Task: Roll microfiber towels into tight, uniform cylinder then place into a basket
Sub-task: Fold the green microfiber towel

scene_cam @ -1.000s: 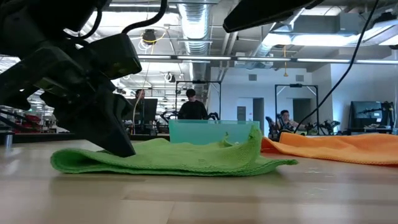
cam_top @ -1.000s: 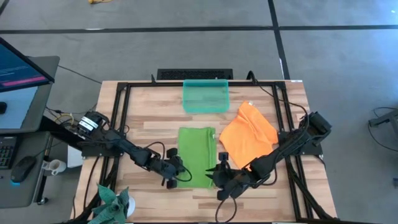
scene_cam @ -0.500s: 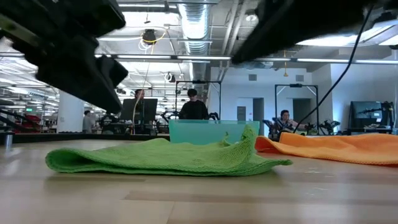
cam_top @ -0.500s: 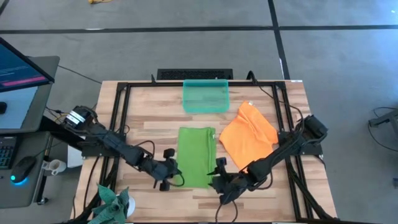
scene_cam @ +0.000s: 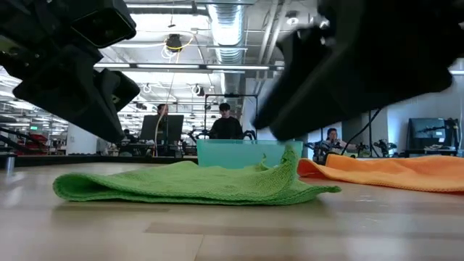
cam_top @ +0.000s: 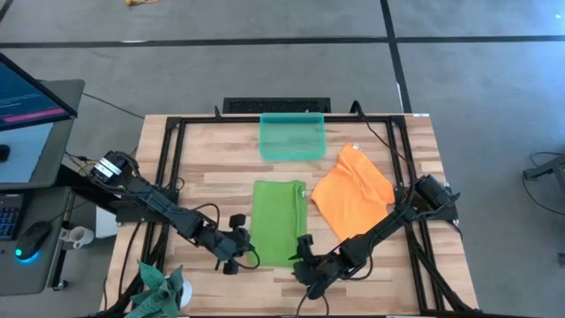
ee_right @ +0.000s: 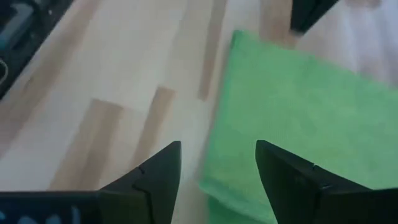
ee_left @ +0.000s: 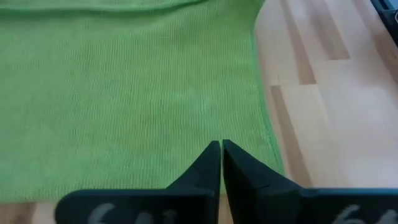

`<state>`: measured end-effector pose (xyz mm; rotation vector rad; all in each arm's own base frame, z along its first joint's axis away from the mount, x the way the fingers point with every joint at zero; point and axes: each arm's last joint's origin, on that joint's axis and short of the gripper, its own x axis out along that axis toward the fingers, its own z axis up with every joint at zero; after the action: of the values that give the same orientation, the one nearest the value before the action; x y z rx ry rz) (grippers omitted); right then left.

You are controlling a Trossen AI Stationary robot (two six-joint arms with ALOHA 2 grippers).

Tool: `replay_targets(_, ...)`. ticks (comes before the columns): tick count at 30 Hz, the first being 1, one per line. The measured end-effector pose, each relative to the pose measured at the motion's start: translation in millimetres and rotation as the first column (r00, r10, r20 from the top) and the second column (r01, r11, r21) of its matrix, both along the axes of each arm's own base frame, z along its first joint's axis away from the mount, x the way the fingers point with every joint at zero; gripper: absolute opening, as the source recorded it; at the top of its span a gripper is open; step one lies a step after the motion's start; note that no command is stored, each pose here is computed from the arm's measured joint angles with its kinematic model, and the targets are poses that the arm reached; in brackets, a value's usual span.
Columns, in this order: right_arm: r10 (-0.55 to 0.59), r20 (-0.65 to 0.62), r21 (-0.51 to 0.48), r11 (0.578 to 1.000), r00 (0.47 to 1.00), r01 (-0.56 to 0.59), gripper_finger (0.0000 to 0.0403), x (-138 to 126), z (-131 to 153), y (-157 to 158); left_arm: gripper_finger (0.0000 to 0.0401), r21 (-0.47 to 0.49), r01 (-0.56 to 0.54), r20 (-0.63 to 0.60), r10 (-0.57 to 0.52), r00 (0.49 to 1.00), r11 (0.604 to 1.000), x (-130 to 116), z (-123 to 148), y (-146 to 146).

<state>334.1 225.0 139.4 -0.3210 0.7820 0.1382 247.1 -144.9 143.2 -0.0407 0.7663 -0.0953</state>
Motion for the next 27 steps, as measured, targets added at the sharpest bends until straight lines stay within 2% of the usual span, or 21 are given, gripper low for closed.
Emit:
replay_targets(6,-0.010,-0.110,0.042,0.999,0.994,0.015,0.0231,1,-15,-8,0.0066,-0.020,0.012,-0.010,-0.013,1.000,1.000,0,0,-1)
replay_targets(12,-0.011,-0.149,0.047,0.999,0.989,0.018,0.0230,2,-16,-14,0.0114,-0.074,0.111,-0.023,-0.113,0.993,0.991,-1,1,-5)
replay_targets(16,-0.022,-0.199,0.085,0.996,0.980,0.040,0.0230,1,-18,-18,0.0121,-0.032,0.182,0.001,-0.182,0.983,0.983,0,-2,-11)
replay_targets(20,-0.049,-0.220,0.083,0.994,0.974,0.069,0.0230,2,-19,-22,0.0117,0.031,0.244,-0.010,-0.244,0.970,0.969,2,-14,-15)
replay_targets(27,-0.057,-0.227,0.085,0.993,0.972,0.078,0.0230,4,-19,-26,0.0112,0.066,0.255,-0.057,-0.252,0.966,0.965,4,-32,-16)
